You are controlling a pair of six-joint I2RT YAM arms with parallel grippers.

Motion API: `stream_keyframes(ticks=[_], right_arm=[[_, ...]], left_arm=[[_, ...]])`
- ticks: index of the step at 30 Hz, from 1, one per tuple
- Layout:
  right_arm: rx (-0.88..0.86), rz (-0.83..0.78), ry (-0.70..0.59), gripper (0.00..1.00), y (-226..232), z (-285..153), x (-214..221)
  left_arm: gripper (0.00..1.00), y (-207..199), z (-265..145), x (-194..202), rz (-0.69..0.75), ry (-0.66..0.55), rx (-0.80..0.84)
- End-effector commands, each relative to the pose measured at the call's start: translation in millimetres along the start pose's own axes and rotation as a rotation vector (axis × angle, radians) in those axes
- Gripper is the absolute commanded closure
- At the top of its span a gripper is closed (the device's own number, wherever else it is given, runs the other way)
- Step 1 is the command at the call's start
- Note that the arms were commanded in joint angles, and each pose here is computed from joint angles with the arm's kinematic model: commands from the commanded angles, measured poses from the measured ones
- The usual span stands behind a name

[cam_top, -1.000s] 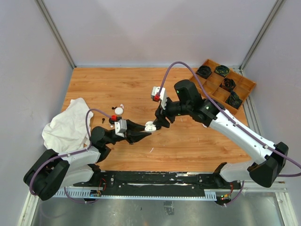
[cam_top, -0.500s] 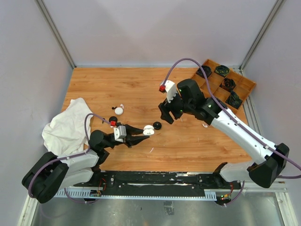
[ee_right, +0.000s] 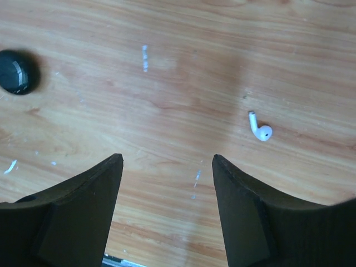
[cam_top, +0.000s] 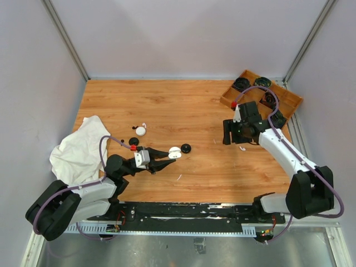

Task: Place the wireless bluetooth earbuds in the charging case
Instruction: Pick up the earbud from the center of the board.

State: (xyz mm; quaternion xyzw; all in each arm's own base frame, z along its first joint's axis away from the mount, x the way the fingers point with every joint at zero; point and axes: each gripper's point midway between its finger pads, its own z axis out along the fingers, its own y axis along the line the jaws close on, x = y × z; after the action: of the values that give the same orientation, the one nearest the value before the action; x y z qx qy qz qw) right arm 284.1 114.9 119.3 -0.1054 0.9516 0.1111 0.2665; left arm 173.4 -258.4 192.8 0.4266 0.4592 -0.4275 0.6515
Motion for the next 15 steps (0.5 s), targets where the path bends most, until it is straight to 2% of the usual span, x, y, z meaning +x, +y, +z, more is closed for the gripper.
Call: stream_keyframes(ticks=[1,9,15], right_arm=[[0.073,0.166,-0.027,0.34,-30.0,23.2,-6.6],[0.167,0.265,-0.033,0.35,-68.9,60.0,-14.0],[0.193,0.291,0.032,0.35,-82.1,77.8,-2.9]], left_arm=[[1.00,5.6,-2.3,-1.3,0.034,-0.009,-0.034],[1.00,5.5,-1.9,6.6,0.012,0.012,-0.032],[1.00,7.6,-2.2,9.3,0.010,0.020,-0.043]])
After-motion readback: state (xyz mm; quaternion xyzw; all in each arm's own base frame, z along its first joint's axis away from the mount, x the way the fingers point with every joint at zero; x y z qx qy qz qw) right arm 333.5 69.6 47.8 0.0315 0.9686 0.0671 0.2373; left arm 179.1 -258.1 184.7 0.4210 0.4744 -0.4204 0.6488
